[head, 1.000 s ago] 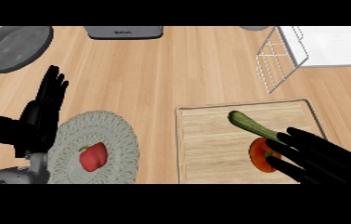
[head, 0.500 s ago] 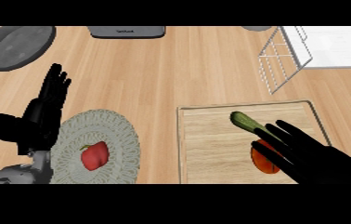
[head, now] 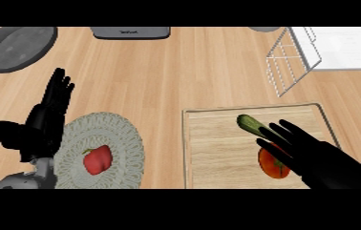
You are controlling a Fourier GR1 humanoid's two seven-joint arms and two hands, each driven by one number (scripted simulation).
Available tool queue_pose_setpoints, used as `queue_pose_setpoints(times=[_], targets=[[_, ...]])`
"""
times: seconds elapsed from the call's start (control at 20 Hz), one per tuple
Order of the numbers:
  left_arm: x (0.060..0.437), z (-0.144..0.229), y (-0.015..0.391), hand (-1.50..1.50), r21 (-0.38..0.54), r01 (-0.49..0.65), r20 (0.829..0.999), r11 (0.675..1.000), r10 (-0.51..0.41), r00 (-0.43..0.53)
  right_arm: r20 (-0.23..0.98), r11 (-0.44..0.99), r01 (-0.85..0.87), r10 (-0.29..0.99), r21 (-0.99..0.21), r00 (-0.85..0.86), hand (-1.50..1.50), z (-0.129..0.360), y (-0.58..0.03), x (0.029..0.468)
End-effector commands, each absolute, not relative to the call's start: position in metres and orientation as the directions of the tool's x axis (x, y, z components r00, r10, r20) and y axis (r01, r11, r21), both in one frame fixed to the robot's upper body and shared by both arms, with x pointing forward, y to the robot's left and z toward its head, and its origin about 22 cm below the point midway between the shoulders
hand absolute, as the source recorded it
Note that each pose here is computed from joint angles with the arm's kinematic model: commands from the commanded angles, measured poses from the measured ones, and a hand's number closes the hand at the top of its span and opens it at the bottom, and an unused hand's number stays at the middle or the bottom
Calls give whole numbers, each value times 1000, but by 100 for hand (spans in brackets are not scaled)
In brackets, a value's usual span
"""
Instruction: Pick the tomato from the tray and place it in the tiered shelf
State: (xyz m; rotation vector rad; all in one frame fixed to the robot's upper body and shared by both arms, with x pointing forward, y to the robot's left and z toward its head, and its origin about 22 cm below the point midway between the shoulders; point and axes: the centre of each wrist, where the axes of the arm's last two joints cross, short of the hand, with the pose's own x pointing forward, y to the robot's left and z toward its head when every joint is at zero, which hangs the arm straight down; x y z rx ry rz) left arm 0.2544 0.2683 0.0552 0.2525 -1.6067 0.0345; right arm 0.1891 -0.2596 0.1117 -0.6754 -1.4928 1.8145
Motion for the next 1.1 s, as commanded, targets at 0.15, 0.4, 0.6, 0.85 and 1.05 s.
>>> queue_pose_setpoints(times=[0.15,0.4,0.6,0.85,1.05], targets=[[262,47,277,0,124,-186,991,975,-132,-35,63,-74,-184,762,-980,-645,-150,101,-250,186],[246,56,279,0,129,-191,991,973,-135,-20,60,-75,-173,745,-982,-664,-150,77,-258,211],[246,72,277,0,125,-172,992,977,-129,-14,82,-50,-181,752,-982,-654,-150,71,-266,220],[261,59,273,0,119,-182,991,976,-128,-41,70,-105,-227,757,-968,-650,-150,51,-226,227],[261,49,268,0,127,-197,990,972,-136,-34,35,-167,-231,736,-958,-676,150,32,-235,214]])
